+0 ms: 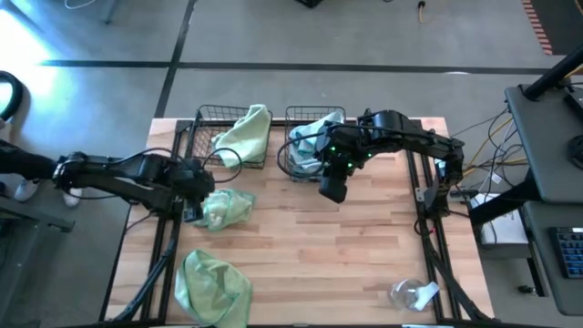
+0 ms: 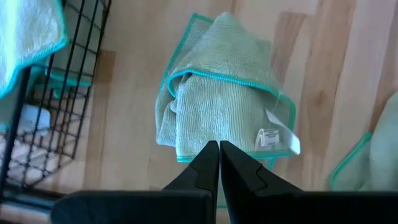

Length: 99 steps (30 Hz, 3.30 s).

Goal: Sort microfiber towel by color & place in baskets
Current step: Put the green towel into the left wire basket

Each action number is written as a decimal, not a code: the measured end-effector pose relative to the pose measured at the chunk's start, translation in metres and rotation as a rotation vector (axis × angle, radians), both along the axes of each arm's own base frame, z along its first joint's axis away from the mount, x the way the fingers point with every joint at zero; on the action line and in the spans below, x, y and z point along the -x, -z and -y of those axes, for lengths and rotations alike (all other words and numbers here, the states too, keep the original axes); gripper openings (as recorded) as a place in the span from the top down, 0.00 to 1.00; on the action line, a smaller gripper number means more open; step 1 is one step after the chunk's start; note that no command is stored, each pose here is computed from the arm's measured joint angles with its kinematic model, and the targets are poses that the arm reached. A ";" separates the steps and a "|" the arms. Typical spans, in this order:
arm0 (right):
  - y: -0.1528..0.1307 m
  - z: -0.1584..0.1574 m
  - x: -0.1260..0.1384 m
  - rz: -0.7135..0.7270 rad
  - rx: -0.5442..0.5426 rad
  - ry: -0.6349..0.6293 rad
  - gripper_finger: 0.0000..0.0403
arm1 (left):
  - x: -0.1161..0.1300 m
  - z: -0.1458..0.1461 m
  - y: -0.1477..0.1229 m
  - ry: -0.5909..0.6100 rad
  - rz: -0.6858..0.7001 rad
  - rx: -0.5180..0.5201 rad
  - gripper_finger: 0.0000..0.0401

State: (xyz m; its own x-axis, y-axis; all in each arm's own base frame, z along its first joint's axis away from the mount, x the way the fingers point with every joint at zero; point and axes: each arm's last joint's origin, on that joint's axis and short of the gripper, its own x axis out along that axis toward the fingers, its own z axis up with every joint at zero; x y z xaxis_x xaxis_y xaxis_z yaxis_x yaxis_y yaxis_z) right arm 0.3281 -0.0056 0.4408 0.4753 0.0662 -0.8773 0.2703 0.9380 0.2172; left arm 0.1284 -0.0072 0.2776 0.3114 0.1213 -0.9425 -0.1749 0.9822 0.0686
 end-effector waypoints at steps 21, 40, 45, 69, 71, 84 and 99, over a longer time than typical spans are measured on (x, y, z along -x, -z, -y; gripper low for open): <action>0.000 0.000 0.000 0.003 0.025 -0.045 0.80 | -0.023 0.008 0.002 -0.114 -0.024 0.236 0.90; 0.000 0.000 0.000 0.006 0.046 -0.084 0.80 | -0.038 0.003 0.014 -0.018 -0.091 -0.007 0.62; 0.000 0.000 0.000 0.007 0.052 -0.096 0.80 | -0.043 0.004 0.019 -0.015 -0.118 -0.016 0.62; 0.000 0.000 0.000 0.008 0.057 -0.104 0.80 | -0.032 0.003 0.075 -0.148 -0.056 0.046 0.62; 0.000 0.000 0.000 0.008 0.057 -0.104 0.80 | -0.029 0.003 0.079 -0.162 -0.061 0.049 0.62; 0.000 0.000 0.000 0.008 0.057 -0.104 0.80 | -0.032 0.004 0.092 -0.231 -0.002 0.107 0.62; 0.000 0.000 0.000 0.007 0.058 -0.105 0.80 | -0.027 0.003 0.124 -0.301 0.055 0.142 0.62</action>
